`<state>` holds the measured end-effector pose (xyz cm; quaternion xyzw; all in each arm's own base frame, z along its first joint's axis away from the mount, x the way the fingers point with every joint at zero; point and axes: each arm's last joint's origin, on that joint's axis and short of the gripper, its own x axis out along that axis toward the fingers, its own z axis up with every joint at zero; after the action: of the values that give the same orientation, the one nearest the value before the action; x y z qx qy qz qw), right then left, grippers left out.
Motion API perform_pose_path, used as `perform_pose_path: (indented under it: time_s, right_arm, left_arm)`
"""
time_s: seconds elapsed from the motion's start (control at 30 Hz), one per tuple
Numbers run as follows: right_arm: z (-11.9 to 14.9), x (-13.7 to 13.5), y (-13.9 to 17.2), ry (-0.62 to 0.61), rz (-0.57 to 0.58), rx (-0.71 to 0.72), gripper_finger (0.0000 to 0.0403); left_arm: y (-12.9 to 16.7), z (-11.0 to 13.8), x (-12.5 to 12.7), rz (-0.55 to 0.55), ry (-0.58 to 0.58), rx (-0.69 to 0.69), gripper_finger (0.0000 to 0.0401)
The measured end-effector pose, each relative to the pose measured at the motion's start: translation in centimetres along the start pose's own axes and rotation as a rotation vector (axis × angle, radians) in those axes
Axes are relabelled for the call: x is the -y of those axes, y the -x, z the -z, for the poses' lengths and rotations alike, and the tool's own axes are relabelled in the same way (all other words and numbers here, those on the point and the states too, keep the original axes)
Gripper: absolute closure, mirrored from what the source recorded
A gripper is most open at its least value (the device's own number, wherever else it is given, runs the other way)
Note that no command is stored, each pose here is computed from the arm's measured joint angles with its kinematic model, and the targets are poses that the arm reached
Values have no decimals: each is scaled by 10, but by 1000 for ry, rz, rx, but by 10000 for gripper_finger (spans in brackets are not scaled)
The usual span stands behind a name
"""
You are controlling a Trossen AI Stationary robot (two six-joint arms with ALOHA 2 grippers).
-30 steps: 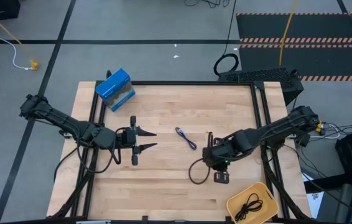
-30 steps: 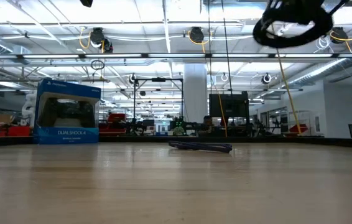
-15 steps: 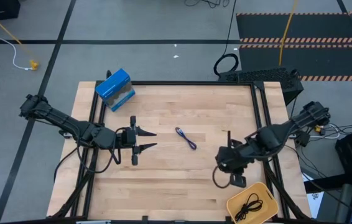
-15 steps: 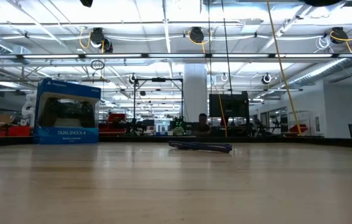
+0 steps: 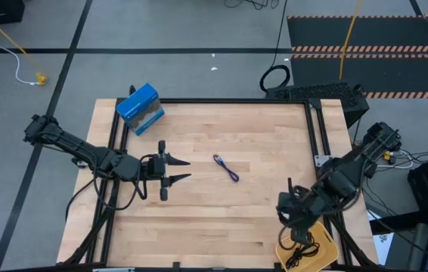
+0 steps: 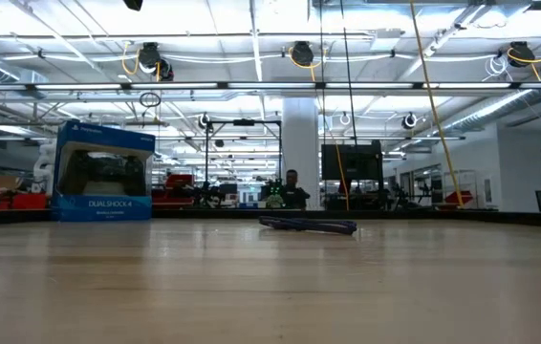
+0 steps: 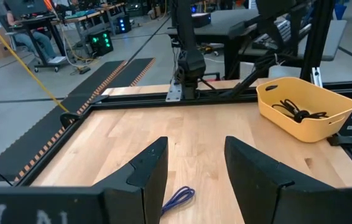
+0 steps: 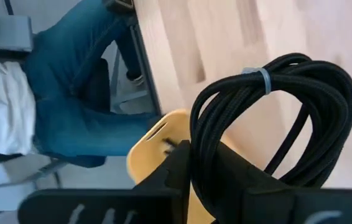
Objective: Pick and place USB-C Cables
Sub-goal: Put the black charger cable into the yellow bin
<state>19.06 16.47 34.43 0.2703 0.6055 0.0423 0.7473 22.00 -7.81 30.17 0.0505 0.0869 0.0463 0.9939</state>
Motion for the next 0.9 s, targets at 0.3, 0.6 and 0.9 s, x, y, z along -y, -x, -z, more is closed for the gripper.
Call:
perform_pose_path:
  time_s: [0.3,0.6,0.9]
  right_arm:
    - [36,-17,-5,-222,-1,-78,369]
    - [63,-30,-15,-388,24,-154,369]
    - [74,-42,-37,-527,64,-173,369]
  left_arm:
    - [0,0,0,0,0,0,240]
    - [0,-1,0,0,4,6,240]
    - [0,-1,0,0,5,6,240]
